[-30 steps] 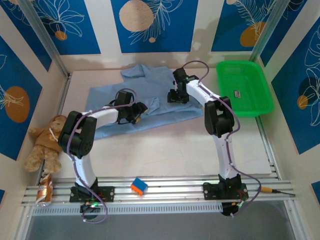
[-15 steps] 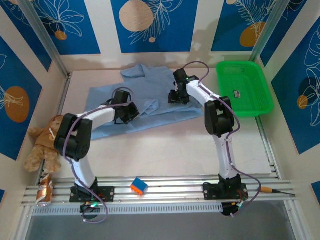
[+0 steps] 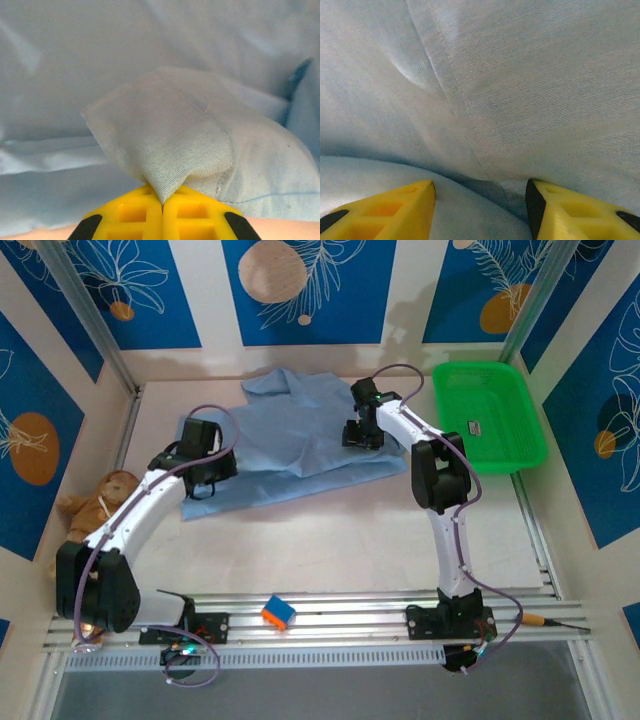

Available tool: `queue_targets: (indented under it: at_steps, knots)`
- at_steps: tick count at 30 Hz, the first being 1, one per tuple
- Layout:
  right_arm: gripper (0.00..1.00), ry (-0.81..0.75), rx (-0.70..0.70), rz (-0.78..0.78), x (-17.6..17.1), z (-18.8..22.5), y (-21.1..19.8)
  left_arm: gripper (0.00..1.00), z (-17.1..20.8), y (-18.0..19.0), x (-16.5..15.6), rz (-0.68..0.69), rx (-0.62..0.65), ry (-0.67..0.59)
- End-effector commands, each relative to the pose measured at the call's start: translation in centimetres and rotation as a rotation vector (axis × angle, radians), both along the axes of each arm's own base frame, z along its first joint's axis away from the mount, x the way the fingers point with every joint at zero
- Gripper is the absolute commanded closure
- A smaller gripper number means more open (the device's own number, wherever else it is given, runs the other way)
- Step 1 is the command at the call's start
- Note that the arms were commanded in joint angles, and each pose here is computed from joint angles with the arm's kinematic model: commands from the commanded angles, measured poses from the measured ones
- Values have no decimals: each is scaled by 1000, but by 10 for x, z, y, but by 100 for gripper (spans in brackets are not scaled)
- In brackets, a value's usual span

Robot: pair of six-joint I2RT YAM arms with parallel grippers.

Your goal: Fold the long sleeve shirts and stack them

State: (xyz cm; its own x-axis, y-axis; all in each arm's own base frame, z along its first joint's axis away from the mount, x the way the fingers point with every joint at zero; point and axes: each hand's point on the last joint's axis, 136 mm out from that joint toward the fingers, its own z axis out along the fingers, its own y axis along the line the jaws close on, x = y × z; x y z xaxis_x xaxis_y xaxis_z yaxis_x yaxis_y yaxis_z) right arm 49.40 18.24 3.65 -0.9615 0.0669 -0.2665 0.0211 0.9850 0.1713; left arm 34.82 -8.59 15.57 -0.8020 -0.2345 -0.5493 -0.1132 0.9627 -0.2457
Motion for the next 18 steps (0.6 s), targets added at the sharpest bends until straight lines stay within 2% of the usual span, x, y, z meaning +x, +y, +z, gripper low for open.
queue_targets:
  at_steps: [1,6,13,18]
  knots:
    - [47,53,-25,-29,-10,-12,-9,100,-14,37,-26,4,177,59]
    - [47,56,-24,-22,-10,-14,-6,99,-27,54,-30,5,230,117]
    - [48,54,-37,-14,-9,-16,-5,99,-12,42,-13,-53,162,189]
    - [49,31,-69,-13,-9,-14,-6,98,0,27,-1,-67,84,178]
